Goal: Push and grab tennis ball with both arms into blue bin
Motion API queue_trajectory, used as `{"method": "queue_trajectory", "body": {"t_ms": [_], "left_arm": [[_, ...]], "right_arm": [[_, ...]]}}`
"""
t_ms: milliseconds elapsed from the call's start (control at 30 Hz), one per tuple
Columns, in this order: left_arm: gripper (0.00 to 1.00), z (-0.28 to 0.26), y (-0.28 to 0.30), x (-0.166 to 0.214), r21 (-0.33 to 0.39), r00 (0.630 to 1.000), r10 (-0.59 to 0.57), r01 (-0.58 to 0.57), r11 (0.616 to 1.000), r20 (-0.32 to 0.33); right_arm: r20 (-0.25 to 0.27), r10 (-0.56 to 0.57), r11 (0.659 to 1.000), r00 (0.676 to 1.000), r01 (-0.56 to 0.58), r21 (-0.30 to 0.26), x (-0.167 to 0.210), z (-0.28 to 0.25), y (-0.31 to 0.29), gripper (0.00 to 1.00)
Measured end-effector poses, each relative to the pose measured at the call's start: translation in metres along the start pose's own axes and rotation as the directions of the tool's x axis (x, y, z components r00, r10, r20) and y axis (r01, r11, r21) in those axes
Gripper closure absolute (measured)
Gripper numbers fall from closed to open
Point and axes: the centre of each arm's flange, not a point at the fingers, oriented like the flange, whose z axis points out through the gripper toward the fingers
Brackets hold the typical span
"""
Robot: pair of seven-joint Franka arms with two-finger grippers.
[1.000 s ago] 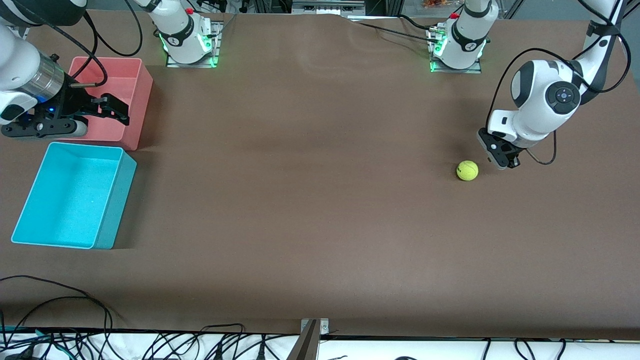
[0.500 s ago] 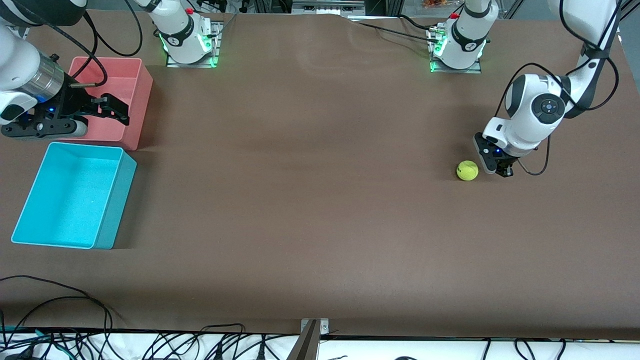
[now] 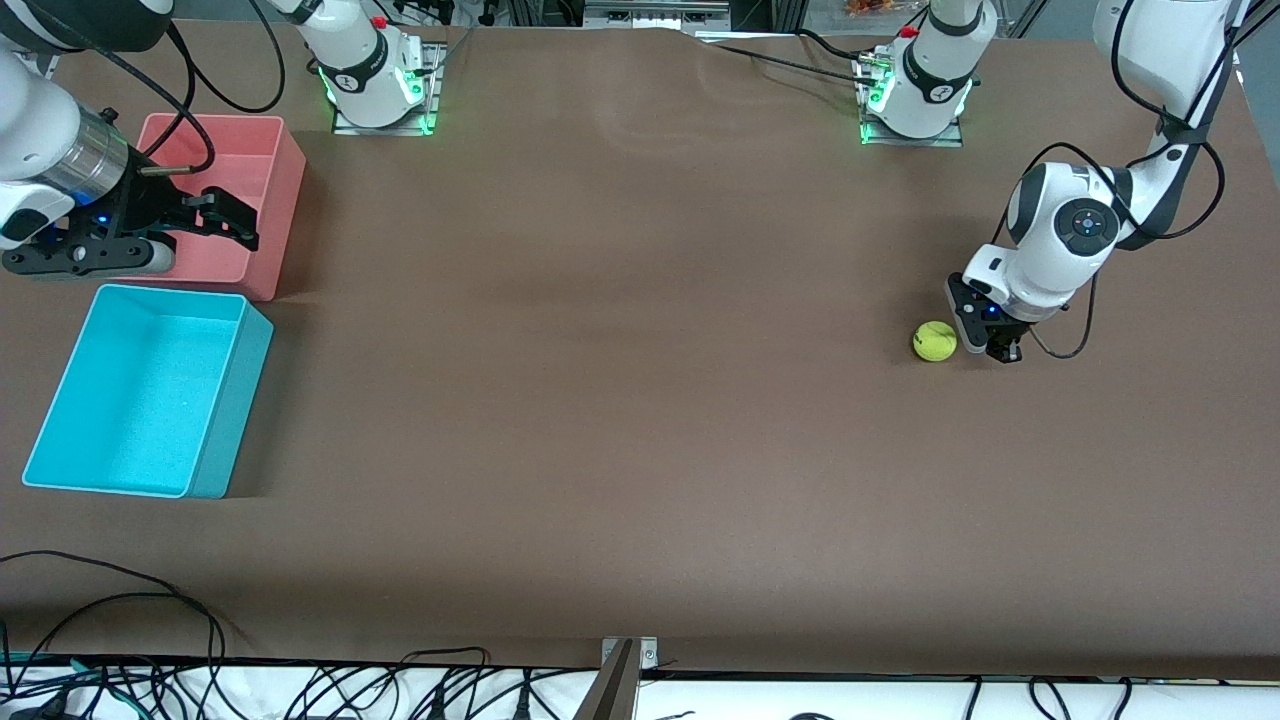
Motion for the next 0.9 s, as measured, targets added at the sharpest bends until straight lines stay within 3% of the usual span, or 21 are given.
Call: {"method": "queue_trajectory", "body": {"t_ms": [100, 233, 367, 467, 700, 900], "left_arm": [[0.99, -0.003, 0.003, 0.02, 0.0, 0.998, -0.057, 0.057, 0.998, -0.018], [0.99, -0.012, 0.016, 0.081, -0.017, 0.983, -0.179, 0.178, 0.984, -0.045], [0.99, -0.024, 0.024, 0.124, -0.009, 0.982, -0.184, 0.184, 0.983, -0.034], [0.99, -0.028, 0.015, 0.113, 0.004, 0.984, -0.179, 0.18, 0.984, -0.014], [0.99, -0.02, -0.008, 0.043, 0.002, 0.982, -0.186, 0.186, 0.983, 0.015], [0.99, -0.024, -0.014, 0.03, 0.014, 0.98, -0.198, 0.197, 0.98, 0.015]], "right_arm": [[0.0, 0.0, 1.0, 1.0, 0.0, 0.0, 0.0, 0.0, 0.0, 0.0], [0.0, 0.0, 1.0, 1.0, 0.0, 0.0, 0.0, 0.0, 0.0, 0.0], [0.0, 0.0, 1.0, 1.0, 0.0, 0.0, 0.0, 0.0, 0.0, 0.0], [0.0, 0.0, 1.0, 1.0, 0.0, 0.0, 0.0, 0.0, 0.0, 0.0], [0.0, 0.0, 1.0, 1.0, 0.0, 0.0, 0.0, 0.0, 0.0, 0.0], [0.0, 0.0, 1.0, 1.0, 0.0, 0.0, 0.0, 0.0, 0.0, 0.0]]}}
